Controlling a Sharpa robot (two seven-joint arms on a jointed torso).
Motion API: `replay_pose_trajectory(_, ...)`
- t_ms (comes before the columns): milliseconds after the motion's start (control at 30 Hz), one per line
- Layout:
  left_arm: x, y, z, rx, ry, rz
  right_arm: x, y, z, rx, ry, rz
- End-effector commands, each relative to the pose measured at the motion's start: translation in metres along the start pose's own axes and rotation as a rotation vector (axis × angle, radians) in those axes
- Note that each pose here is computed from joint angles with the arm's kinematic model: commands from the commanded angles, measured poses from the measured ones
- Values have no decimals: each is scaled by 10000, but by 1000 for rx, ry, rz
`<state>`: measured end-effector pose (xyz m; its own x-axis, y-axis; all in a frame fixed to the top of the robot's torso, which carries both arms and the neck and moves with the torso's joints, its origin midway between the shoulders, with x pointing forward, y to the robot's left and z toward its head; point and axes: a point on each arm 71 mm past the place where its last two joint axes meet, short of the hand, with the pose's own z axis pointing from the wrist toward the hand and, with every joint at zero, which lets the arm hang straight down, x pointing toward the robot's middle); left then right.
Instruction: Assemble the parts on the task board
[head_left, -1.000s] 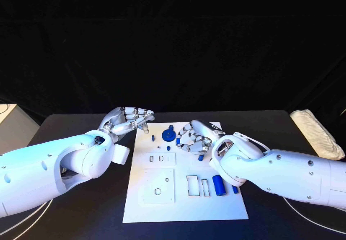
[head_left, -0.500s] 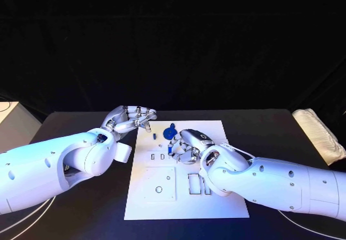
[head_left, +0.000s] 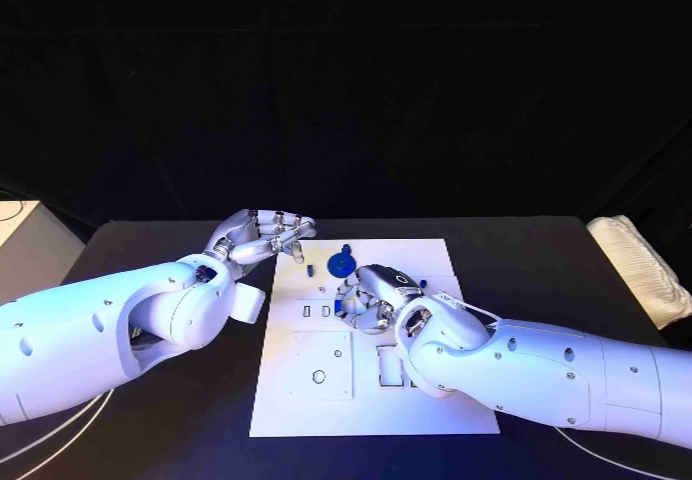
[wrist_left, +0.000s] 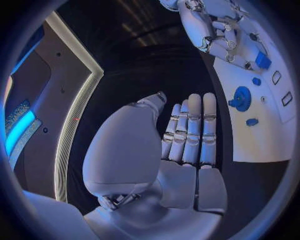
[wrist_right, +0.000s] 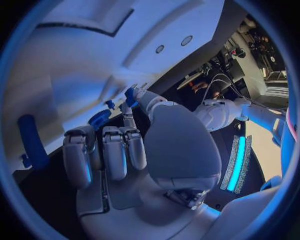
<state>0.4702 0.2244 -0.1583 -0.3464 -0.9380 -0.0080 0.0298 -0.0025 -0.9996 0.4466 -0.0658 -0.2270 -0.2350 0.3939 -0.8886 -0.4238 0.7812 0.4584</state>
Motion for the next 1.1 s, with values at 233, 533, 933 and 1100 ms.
replay_pose_trajectory(233,33,-8,2,3,28,-9,56,35,10,-18,16,-48)
replay_pose_trajectory(533,27,-7,-2,1,27,-9,75,50,7,-24,27,-60)
replay_pose_trajectory(933,25,-6,-3,0,28,-8,93,60,15,-29,38,-76)
replay_pose_trajectory(1100,22,-6,-4,-1,27,-8,95,61,17,-30,37,-76)
